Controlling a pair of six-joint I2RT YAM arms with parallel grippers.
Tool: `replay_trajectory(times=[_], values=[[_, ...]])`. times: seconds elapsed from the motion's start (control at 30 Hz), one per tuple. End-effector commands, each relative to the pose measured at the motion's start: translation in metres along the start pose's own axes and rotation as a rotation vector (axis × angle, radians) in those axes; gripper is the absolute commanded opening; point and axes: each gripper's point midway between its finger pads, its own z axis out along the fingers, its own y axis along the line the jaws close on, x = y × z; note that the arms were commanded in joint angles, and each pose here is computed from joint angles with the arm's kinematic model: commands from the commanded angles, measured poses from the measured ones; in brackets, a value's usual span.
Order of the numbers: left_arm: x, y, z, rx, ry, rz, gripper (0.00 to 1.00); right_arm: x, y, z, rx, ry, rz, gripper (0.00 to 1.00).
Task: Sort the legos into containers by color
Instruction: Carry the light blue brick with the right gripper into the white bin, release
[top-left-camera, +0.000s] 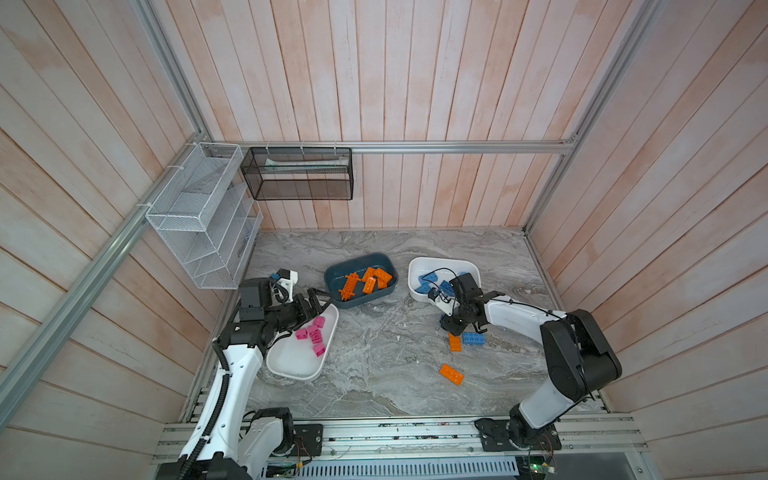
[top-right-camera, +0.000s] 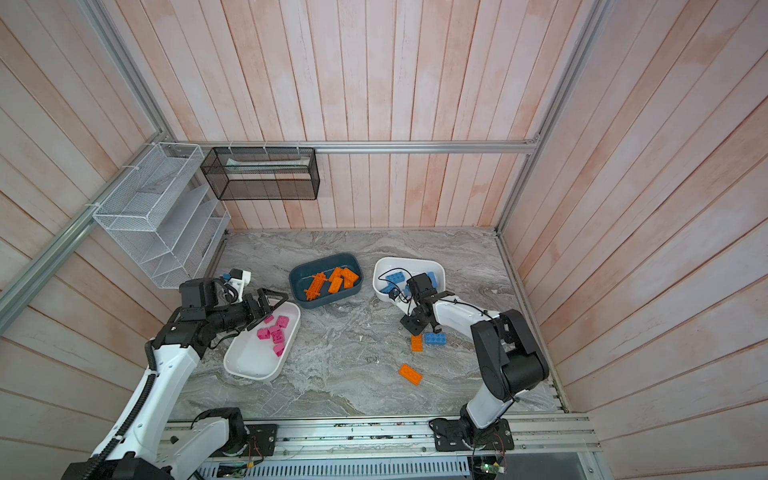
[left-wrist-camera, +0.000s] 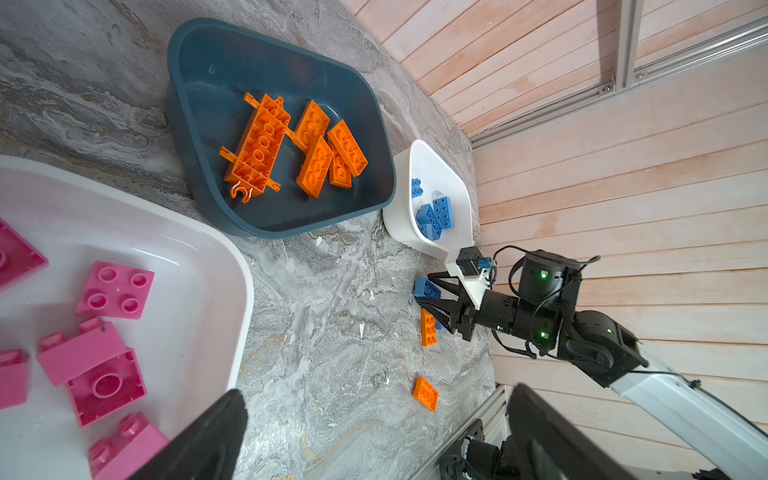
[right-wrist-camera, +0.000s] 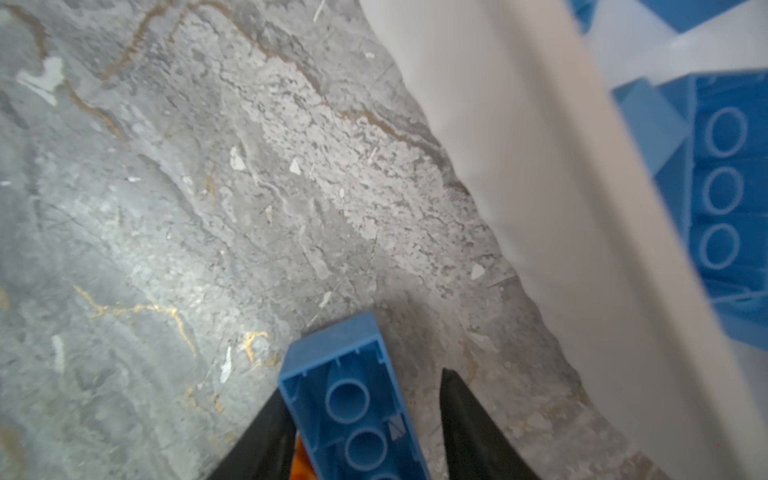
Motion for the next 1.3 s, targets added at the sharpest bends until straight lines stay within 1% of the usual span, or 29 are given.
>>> replay_trajectory(times=[0.0, 0.17, 0.2, 0.27, 0.43, 0.53, 0.6, 0.7, 0.97, 1.1, 1.27], values=[[0.004, -0.005, 0.000, 0.024, 0.013, 0.019, 1.00, -0.007, 0.002, 0.002, -0.030, -0.012, -0.016, 0.41], [0.006, -0.010, -0.001, 0.053, 0.021, 0.016, 1.00, -0.009, 0.003, -0.003, -0.044, -0.003, -0.012, 0.21], [0.005, -0.011, -0.001, 0.054, 0.018, 0.020, 1.00, -0.012, 0.002, -0.007, -0.043, -0.013, -0.009, 0.19], [0.004, -0.012, -0.002, 0.057, 0.019, 0.023, 1.00, -0.026, 0.003, -0.023, -0.047, -0.059, -0.005, 0.16], [0.000, -0.024, -0.003, 0.105, 0.016, 0.024, 1.00, -0.064, 0.010, -0.077, -0.058, -0.223, 0.006, 0.15], [-0.002, -0.027, -0.003, 0.123, 0.014, 0.020, 1.00, -0.088, 0.001, -0.101, -0.015, -0.330, -0.001, 0.15], [-0.004, -0.028, -0.003, 0.123, 0.015, 0.021, 1.00, -0.098, -0.013, -0.106, 0.023, -0.333, -0.002, 0.16], [-0.007, -0.031, -0.004, 0.123, 0.010, 0.029, 1.00, -0.108, -0.036, -0.098, 0.071, -0.293, -0.008, 0.16], [-0.006, -0.032, -0.008, 0.113, 0.010, 0.033, 1.00, -0.113, -0.096, -0.047, 0.154, -0.197, 0.026, 0.17], [-0.004, -0.031, -0.007, 0.110, 0.014, 0.034, 1.00, -0.116, -0.110, -0.027, 0.162, -0.186, 0.021, 0.19], [-0.003, -0.029, -0.005, 0.109, 0.017, 0.032, 1.00, -0.109, -0.131, -0.007, 0.250, -0.117, -0.016, 0.23]])
